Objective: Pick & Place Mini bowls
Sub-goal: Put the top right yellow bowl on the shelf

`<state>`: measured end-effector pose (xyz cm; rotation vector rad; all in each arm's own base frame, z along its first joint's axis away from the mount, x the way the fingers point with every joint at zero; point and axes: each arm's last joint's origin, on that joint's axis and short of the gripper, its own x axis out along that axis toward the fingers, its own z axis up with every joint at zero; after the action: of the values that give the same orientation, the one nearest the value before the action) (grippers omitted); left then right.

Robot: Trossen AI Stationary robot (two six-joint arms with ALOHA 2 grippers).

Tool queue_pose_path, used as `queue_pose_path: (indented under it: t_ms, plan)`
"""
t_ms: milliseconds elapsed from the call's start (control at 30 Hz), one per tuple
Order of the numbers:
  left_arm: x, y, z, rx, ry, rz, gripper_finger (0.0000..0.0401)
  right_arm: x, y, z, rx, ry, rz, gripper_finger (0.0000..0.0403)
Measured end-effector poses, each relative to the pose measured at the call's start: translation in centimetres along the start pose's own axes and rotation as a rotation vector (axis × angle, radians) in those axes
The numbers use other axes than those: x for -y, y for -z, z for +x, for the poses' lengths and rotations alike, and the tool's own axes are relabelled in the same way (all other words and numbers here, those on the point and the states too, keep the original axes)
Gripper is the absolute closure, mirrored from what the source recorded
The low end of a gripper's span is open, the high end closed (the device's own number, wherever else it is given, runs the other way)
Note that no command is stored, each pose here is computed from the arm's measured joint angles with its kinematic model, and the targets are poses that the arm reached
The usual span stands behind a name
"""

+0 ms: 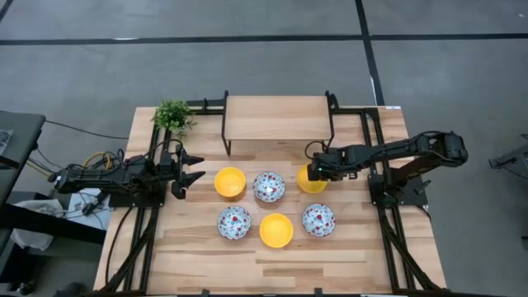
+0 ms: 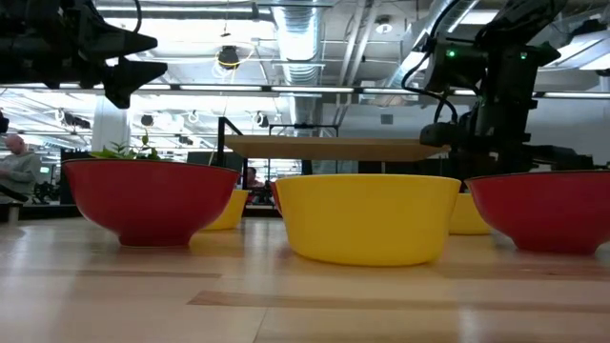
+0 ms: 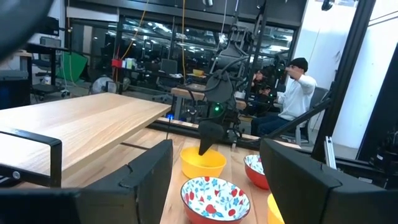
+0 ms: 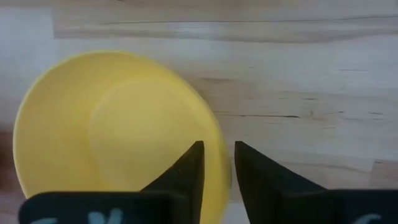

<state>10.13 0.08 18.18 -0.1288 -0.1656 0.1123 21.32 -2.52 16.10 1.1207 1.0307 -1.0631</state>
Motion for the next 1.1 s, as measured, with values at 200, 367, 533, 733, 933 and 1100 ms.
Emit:
queue_pose_path:
  t_ms: [200,367,533,733,933,1100]
  plan:
    - [0.0,-0.1,0.0,0.008,0.001,-0.001,0.0160,0.0,0.1,0.0,-0.021,-0.005,0.000,0.0354]
    - [0.0,-0.1,0.0,0.014,0.002,-0.002,0.0160,-0.2,0.0,-0.1,-0.020,-0.009,-0.001,0.0376]
    - [0.0,-0.1,0.0,0.015,0.002,-0.002,0.0160,-0.8,-0.2,-0.9,-0.017,-0.023,-0.039,0.0395]
    - [0.0,-0.2,0.0,0.021,0.003,-0.003,0.0160,-0.7,-0.3,-1.1,-0.021,-0.002,-0.051,0.0401]
    - [0.0,-0.2,0.0,0.024,0.003,-0.004,0.0160,-0.4,-0.1,-1.1,-0.028,0.028,-0.056,0.0402]
    - [0.0,-0.3,0.0,0.030,0.004,-0.005,0.0160,-0.5,0.2,-1.4,-0.022,0.017,-0.066,0.0402]
